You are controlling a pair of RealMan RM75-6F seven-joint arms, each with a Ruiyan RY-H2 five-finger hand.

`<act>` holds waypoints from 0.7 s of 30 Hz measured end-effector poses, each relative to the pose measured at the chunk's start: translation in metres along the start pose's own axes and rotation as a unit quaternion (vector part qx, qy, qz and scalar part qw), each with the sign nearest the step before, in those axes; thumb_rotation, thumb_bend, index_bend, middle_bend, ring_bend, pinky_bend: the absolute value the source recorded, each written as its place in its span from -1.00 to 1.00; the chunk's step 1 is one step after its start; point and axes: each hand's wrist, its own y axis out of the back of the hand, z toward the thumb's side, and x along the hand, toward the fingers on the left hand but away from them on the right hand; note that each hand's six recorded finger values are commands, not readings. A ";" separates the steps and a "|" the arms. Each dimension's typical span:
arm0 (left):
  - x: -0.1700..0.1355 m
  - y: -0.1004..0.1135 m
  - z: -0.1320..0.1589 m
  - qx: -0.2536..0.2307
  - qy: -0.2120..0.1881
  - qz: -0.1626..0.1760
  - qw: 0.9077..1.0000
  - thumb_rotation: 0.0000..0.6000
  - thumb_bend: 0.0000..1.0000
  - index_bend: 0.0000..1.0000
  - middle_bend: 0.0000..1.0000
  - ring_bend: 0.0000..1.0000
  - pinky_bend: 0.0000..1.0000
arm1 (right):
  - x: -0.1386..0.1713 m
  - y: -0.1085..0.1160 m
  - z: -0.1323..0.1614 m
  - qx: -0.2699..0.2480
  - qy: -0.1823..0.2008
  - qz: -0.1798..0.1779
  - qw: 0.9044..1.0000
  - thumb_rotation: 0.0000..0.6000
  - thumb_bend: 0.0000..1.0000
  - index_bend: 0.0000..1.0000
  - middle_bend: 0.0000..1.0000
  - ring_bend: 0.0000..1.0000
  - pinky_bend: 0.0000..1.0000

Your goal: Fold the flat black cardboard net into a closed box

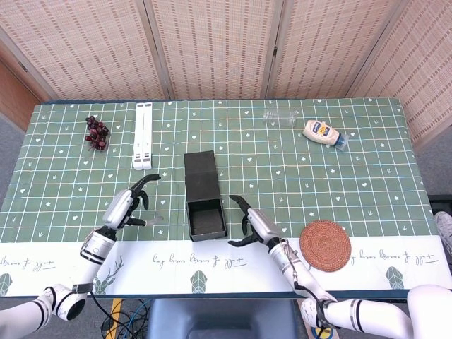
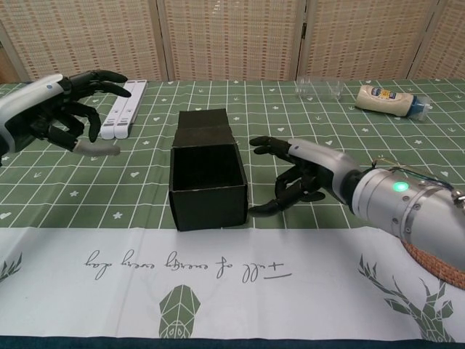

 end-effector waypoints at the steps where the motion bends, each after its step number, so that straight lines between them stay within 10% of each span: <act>1: -0.001 0.000 0.000 -0.004 0.004 -0.002 1.000 1.00 -0.73 -0.81 -0.67 0.24 0.92 | 0.004 0.005 0.001 0.004 0.000 -0.003 1.000 1.00 -0.91 -1.00 -1.00 0.33 1.00; 14: -0.025 -0.023 -0.008 -0.089 0.097 -0.069 0.989 1.00 -0.73 -1.00 -1.00 0.21 0.93 | 0.042 0.117 0.063 0.048 0.079 -0.112 0.989 1.00 -0.91 -1.00 -0.94 0.33 1.00; 21: -0.038 -0.052 -0.014 -0.117 0.142 -0.110 0.977 1.00 -0.73 -1.00 -1.00 0.21 0.93 | 0.054 0.133 0.070 0.024 0.086 -0.129 0.988 1.00 -0.91 -1.00 -0.92 0.33 1.00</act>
